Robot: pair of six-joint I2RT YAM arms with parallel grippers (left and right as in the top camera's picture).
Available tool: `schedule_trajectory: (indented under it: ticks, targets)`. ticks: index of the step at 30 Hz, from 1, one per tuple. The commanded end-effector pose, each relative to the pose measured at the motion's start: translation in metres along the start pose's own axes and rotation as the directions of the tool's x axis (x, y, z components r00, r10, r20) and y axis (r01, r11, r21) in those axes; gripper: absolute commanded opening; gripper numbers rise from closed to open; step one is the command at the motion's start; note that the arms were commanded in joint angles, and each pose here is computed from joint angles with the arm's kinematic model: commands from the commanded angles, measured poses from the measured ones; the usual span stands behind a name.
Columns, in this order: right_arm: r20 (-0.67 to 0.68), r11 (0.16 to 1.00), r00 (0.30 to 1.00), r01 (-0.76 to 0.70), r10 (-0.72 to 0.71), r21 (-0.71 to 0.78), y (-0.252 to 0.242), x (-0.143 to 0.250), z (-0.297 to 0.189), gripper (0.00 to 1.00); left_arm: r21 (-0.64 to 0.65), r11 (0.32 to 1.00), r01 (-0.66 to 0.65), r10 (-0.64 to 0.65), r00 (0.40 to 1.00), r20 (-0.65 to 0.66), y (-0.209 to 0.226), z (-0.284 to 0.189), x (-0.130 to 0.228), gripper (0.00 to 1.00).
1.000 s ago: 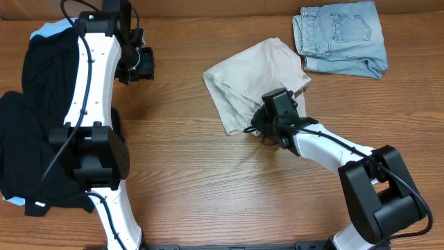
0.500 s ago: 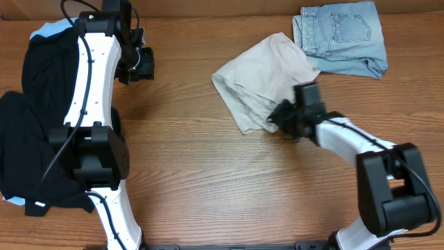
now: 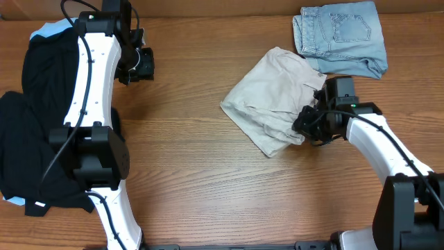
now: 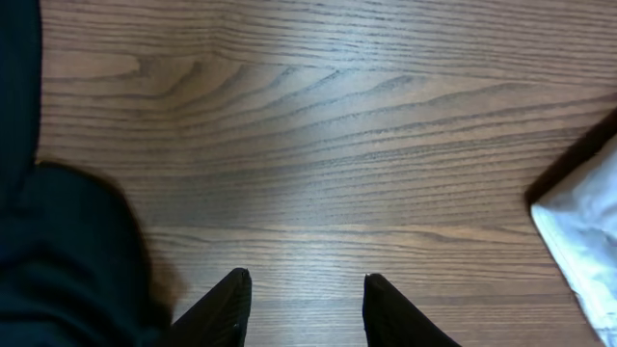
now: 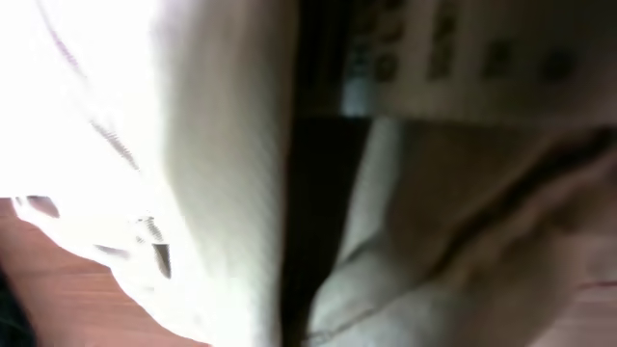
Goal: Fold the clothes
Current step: 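Drag the beige bundle up-right toward the denim shorts with the right gripper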
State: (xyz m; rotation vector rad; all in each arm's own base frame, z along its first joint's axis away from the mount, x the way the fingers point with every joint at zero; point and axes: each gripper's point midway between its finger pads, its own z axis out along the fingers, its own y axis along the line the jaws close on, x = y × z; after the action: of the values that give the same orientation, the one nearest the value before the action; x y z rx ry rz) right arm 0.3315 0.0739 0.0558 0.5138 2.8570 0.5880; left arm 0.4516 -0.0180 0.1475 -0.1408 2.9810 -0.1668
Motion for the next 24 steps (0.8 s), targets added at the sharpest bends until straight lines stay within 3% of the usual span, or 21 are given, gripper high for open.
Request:
schedule_trajectory:
  ticks: [1, 5, 6, 18, 24]
  targets:
    - [0.073, 0.995, 0.996, 0.040, -0.047, 0.097, -0.016, -0.017, -0.015, 0.19, 0.003, 1.000, 0.002, -0.002, 1.000, 0.006, -0.004, -0.001, -0.003, 0.40]
    - [0.069, 0.994, 0.998, -0.016, 0.009, 0.108, -0.020, -0.015, -0.013, 0.51, 0.003, 1.000, 0.002, -0.002, 1.000, 0.007, -0.004, -0.001, -0.003, 0.40]
    - [0.063, 0.991, 0.997, -0.047, 0.040, 0.123, -0.024, -0.014, -0.009, 0.56, 0.003, 1.000, 0.002, -0.002, 1.000, 0.006, -0.004, -0.001, -0.003, 0.40]
    - [0.051, 0.972, 0.994, -0.104, 0.095, 0.211, -0.056, -0.023, 0.047, 0.70, 0.004, 1.000, 0.001, -0.001, 1.000, 0.014, -0.004, -0.001, -0.005, 0.41]
    - [0.084, 0.976, 0.993, -0.094, 0.079, 0.194, -0.054, -0.034, 0.056, 0.69, 0.005, 1.000, 0.000, 0.000, 1.000, 0.022, -0.004, -0.001, -0.007, 0.41]
